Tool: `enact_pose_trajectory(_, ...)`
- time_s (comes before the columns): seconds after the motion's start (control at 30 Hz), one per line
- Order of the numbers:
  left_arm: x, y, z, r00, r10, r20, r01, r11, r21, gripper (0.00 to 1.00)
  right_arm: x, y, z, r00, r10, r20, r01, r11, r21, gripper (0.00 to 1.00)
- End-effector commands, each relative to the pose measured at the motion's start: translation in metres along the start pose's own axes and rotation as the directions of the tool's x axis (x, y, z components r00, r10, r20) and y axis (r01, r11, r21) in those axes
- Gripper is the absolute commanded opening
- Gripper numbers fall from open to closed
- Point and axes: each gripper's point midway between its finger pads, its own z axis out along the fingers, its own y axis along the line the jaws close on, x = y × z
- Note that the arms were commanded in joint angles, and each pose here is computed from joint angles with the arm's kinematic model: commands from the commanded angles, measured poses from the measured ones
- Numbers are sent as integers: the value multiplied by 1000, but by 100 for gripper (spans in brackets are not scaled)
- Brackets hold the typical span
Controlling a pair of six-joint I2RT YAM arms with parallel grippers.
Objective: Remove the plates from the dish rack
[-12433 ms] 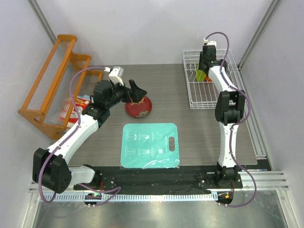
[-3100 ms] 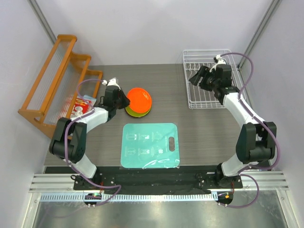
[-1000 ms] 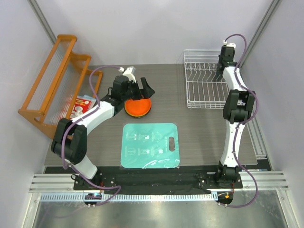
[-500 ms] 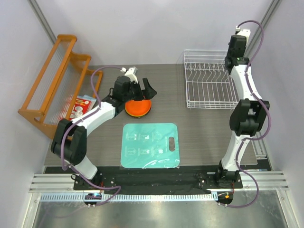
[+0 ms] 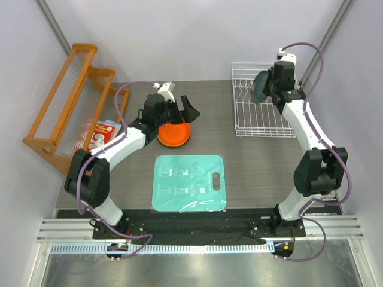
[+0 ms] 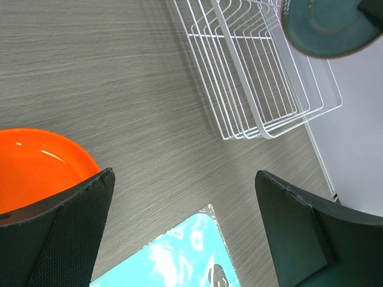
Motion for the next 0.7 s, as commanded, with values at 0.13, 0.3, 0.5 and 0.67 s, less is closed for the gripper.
enact_pose_trajectory(0.13,-18,-16,-11,997,13,77,-16,999,43,99,-18,82,-71,984,170,54,-135,909,-395,1)
enact_pose_trajectory(0.3,-17,-13,-22,994,22,103,-25,999,32,100,0,108,-92,973,230,-13,-201,819,-538,1)
enact_pose_trajectory(0.5,-17,-16,-24,991,5,134,-12,998,53,99,13,136,-114,946,306,-107,-298,694,-656,1)
enact_pose_trajectory(0.67,-13,-20,-20,991,-5,137,-5,997,74,100,32,157,-134,929,320,-186,-352,609,-711,1)
